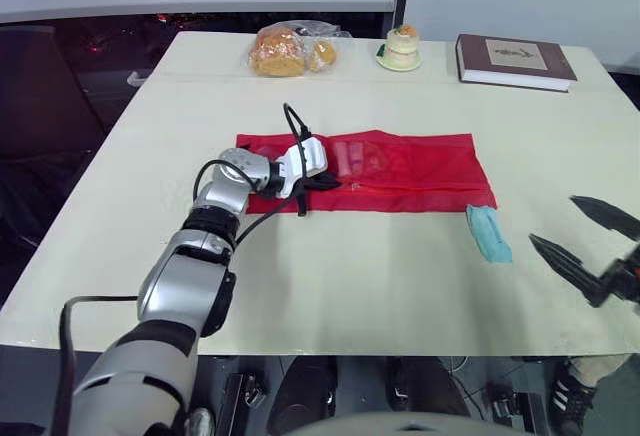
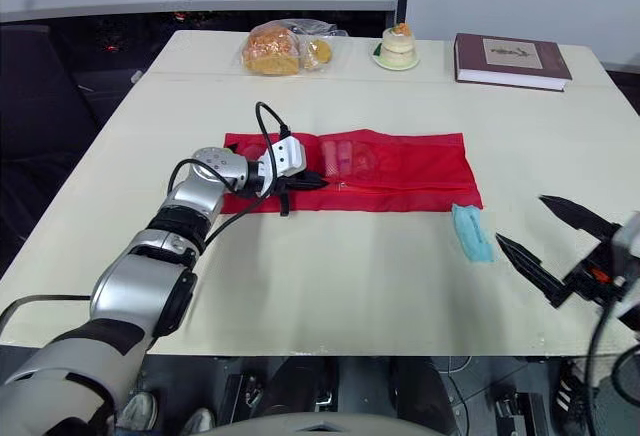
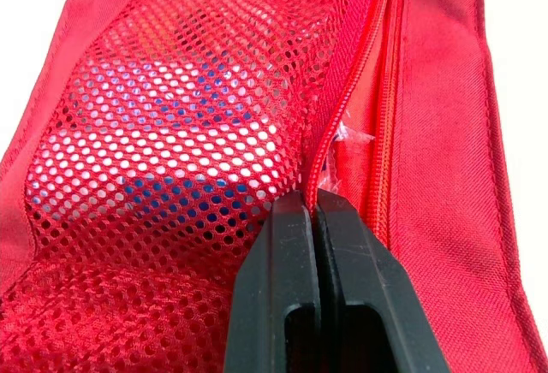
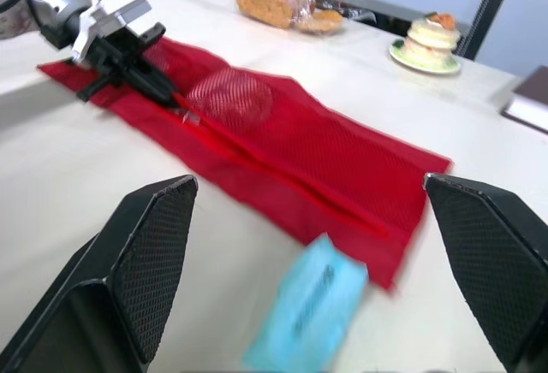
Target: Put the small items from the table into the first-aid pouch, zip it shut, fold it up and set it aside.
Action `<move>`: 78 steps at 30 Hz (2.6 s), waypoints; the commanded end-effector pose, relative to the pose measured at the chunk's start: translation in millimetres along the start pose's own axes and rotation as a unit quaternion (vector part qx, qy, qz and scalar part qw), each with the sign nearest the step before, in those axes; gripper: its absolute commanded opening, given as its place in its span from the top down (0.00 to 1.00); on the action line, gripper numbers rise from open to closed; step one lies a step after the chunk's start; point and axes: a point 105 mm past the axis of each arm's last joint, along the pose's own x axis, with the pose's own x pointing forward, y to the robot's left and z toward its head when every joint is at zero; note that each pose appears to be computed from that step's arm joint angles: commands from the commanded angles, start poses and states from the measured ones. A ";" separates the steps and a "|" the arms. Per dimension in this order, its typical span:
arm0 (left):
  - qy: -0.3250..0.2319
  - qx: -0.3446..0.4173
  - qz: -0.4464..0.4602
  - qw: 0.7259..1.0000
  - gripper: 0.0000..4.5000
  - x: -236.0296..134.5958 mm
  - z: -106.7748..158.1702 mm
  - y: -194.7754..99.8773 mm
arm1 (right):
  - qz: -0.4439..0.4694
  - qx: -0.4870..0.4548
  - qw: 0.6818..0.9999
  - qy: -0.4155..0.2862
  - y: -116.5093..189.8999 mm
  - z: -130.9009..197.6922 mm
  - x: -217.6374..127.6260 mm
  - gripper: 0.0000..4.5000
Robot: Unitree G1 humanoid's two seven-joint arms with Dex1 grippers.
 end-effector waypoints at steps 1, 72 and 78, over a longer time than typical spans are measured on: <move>0.005 0.001 0.008 1.000 1.00 -12.9 -5.5 2.4 | 0.012 -0.030 0.999 -0.020 7.1 24.1 -16.4 0.00; -0.069 0.006 0.077 0.995 0.72 135.6 109.6 -21.8 | -0.086 -0.008 0.996 0.021 33.0 3.6 -1.1 0.00; -0.072 0.003 0.076 0.994 0.98 133.3 108.9 -20.3 | -0.082 -0.007 0.996 0.022 32.1 2.0 1.1 0.00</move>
